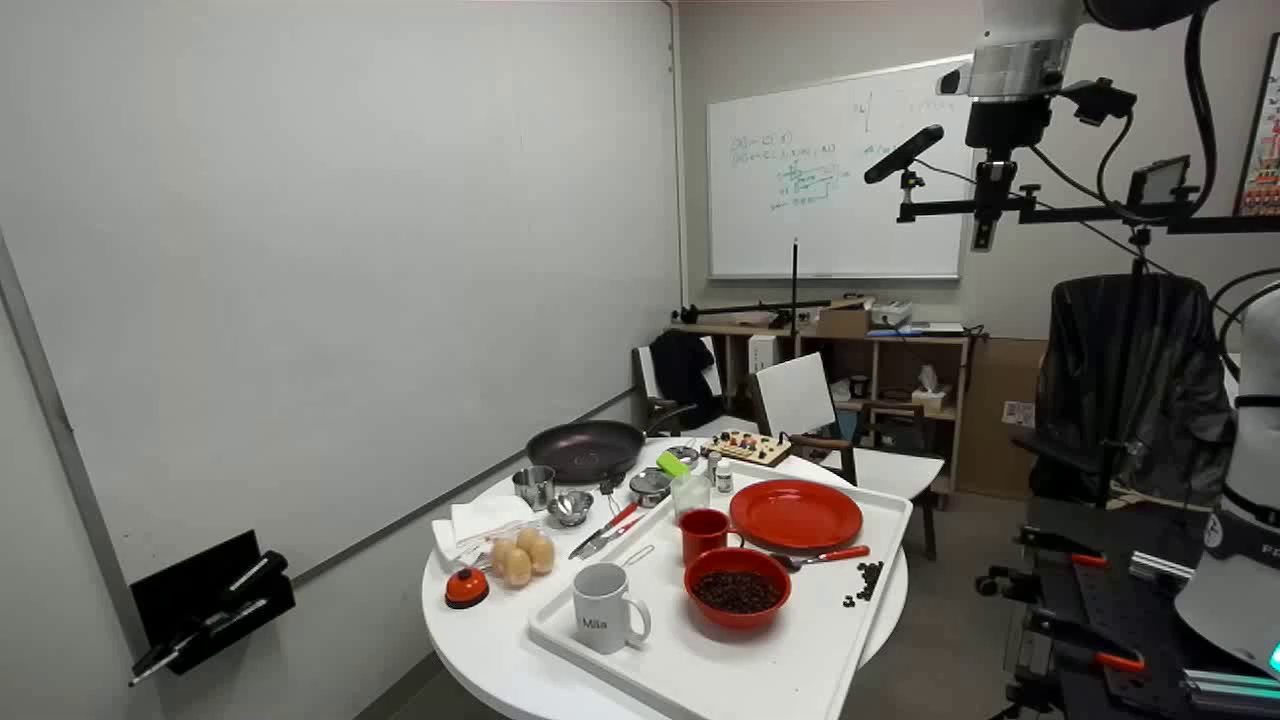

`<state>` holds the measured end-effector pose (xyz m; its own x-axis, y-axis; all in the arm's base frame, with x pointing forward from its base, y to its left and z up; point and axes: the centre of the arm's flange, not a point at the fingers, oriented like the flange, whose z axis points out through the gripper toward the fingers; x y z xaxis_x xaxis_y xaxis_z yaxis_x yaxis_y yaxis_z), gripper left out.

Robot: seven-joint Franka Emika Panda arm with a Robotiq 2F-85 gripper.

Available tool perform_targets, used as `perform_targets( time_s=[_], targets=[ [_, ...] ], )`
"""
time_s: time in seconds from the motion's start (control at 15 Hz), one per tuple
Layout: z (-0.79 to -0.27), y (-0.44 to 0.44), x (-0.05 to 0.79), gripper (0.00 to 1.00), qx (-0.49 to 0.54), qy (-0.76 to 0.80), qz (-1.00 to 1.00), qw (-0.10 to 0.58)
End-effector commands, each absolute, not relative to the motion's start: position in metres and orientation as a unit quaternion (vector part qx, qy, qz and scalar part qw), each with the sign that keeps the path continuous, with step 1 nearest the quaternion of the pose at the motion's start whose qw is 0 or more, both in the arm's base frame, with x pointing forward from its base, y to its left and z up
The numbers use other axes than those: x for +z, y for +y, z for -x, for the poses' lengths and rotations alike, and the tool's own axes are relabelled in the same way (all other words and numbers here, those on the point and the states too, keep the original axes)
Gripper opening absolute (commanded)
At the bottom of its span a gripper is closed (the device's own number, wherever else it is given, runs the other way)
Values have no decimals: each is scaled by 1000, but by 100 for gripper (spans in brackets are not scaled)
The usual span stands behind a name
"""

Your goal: Use the spoon to stir the contents in the red bowl

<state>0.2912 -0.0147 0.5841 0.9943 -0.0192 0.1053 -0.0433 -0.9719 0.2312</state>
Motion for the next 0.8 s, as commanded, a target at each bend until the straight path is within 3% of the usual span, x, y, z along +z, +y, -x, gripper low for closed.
perform_targets(
  time_s=[0.0, 0.73],
  targets=[
    [-291, -15, 584, 100, 51, -16, -992, 117],
    [-299, -12, 581, 100, 52, -5, -991, 121]
  ],
)
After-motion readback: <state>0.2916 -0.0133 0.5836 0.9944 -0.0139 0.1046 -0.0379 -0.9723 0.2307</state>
